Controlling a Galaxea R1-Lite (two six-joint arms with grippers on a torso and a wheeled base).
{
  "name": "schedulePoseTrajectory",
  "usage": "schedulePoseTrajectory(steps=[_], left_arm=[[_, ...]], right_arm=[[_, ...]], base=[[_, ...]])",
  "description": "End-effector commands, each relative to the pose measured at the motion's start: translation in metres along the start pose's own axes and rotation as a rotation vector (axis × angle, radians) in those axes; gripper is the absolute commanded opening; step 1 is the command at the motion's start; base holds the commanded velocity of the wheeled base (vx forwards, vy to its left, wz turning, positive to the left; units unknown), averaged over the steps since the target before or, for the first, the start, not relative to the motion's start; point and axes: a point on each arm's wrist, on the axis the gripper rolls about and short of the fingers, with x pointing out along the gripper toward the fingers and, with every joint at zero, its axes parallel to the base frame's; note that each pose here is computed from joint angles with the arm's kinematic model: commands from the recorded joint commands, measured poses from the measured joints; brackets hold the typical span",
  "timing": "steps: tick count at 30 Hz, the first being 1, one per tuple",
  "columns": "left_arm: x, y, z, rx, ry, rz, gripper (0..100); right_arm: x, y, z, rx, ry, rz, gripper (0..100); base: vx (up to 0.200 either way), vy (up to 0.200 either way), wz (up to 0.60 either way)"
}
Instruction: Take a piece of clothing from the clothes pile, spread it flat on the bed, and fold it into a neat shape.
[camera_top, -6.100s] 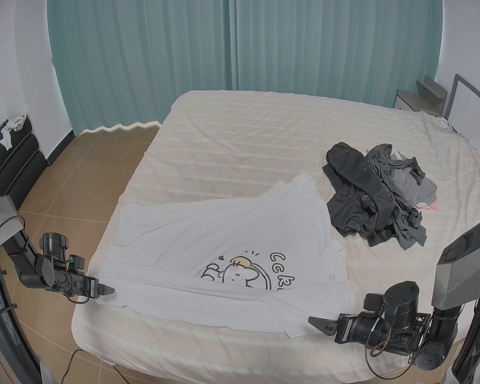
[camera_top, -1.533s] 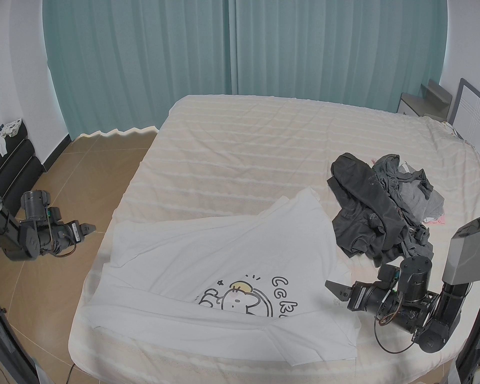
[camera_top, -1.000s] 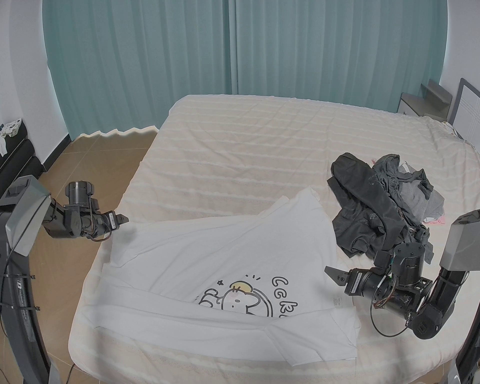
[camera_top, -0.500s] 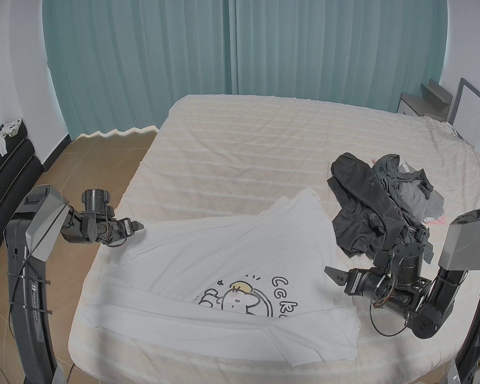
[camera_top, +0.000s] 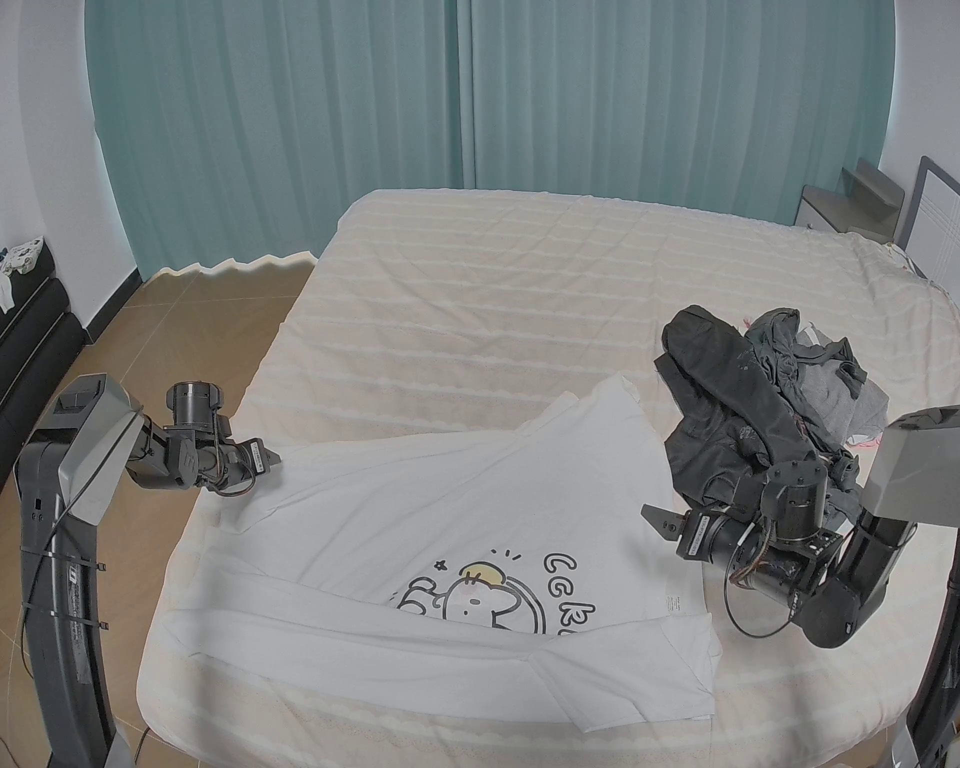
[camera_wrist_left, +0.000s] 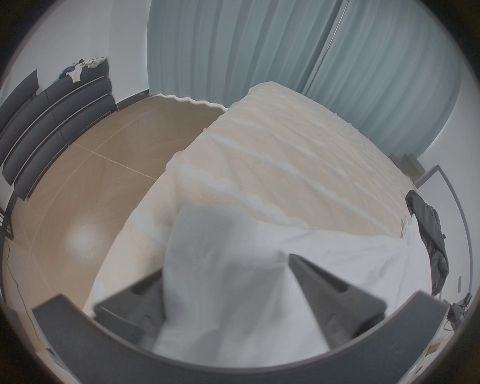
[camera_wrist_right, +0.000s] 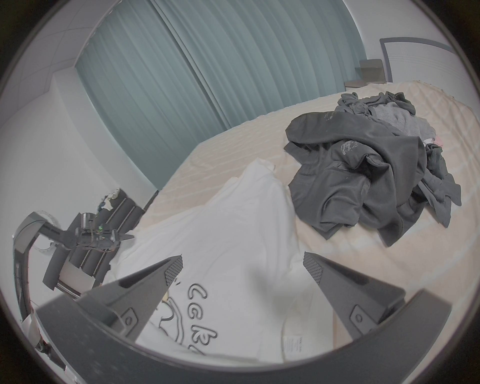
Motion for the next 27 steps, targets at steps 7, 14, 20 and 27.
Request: schedulePoseTrajectory(steps=[7, 14, 20, 27], left_arm=[[-0.005, -0.006, 0.010, -0.187, -0.057, 0.012, 0], [-0.028, -0.013, 0.036, -0.205, -0.160, 0.011, 0], [-0.034, -0.020, 0.054, -0.201, -0.245, 0.056, 0], [-0.035, -0.022, 0.063, -0.201, -0.292, 0.075, 0]], right_arm=[[0.090, -0.028, 0.038, 0.021, -0.029, -0.103, 100], [0.137, -0.030, 0.042, 0.011, 0.024, -0.129, 100], [0.161, -0.031, 0.051, 0.005, 0.058, -0.149, 100], [0.190, -0.039, 0.058, 0.018, 0.049, -0.194, 100]], base=[[0.000, 0.000, 0.00], [0.000, 0.000, 0.00], [0.000, 0.000, 0.00], [0.000, 0.000, 0.00]])
